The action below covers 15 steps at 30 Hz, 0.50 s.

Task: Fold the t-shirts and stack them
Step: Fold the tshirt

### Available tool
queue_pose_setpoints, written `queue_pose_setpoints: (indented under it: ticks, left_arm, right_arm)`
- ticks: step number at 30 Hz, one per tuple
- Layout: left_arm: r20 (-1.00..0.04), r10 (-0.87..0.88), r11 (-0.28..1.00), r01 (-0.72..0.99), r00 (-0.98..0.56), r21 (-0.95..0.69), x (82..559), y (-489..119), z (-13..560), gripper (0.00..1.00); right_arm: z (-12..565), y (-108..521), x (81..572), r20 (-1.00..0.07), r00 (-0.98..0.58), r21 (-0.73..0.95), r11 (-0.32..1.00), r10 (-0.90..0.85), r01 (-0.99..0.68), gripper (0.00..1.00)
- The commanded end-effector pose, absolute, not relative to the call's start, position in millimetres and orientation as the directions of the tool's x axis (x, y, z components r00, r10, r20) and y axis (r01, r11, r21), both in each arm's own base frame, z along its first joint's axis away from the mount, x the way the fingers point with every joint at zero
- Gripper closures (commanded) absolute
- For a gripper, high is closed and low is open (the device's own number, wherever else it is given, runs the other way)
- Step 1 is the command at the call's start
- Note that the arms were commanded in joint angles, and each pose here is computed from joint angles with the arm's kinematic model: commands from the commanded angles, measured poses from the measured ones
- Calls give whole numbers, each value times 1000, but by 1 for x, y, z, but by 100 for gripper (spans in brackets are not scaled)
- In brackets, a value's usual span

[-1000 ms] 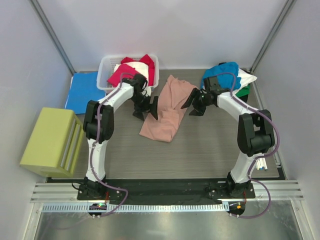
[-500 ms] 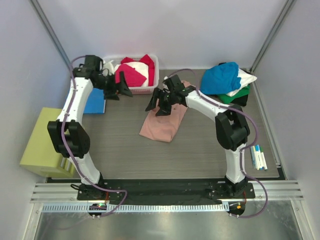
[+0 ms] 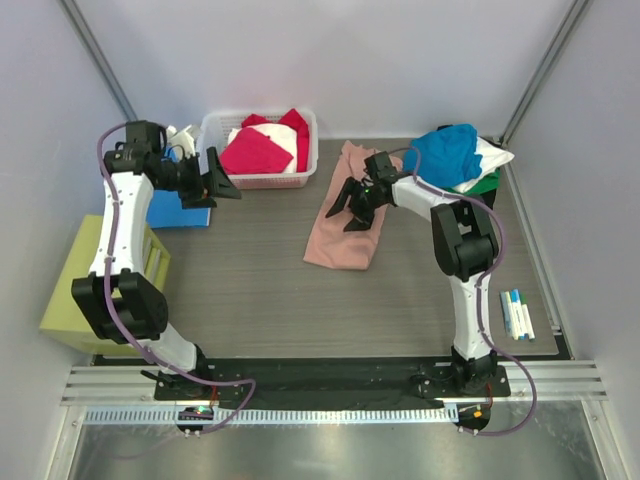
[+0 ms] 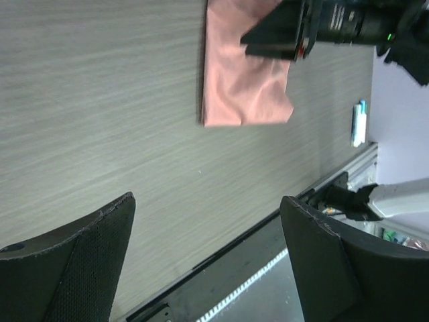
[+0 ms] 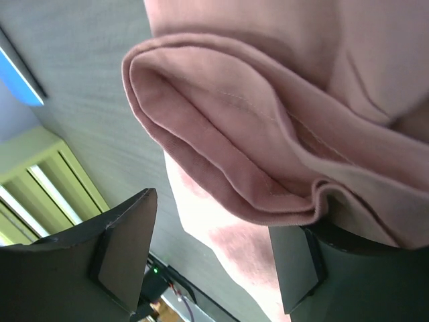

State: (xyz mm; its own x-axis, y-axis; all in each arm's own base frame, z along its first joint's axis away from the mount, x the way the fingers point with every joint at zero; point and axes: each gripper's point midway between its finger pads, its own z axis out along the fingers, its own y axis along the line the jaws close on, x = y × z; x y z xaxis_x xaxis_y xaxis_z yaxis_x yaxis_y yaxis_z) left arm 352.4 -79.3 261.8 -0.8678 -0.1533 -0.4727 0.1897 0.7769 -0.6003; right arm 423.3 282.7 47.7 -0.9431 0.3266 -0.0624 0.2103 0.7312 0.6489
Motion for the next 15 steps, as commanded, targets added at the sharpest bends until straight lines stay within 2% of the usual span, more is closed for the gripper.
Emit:
queue_pose_setpoints:
  ticks: [1,4,8,12,14,15]
  left_arm:
    - [-428,-140,725,202,-893,-658,338,-88,250,11]
    - [-408,-131,710,201,-903,-675,333,-92,245,9]
    - [-417,-119,697,223,-901,-682,328,-94,244,7]
    - [-407,-115,682,226,-906,-696,326,-97,242,5]
    - [-401,-113,678,224,-909,-700,326,-98,241,4]
    - [-398,-110,672,227,-911,-705,326,-99,241,3]
  right_arm:
    - [66,262,451,-135,-929,672,721,344,169,27]
    - [79,270,442,-117,-948,706,696,297,131,24]
    - [140,290,408,-258,-941,706,707,220,-29,15]
    - [154,279,351,-309,-926,654,756,215,-43,14]
    - [133,263,323,-300,-922,595,803,244,18,16]
    - [145,257,313,-335,-906,595,804,259,10,16]
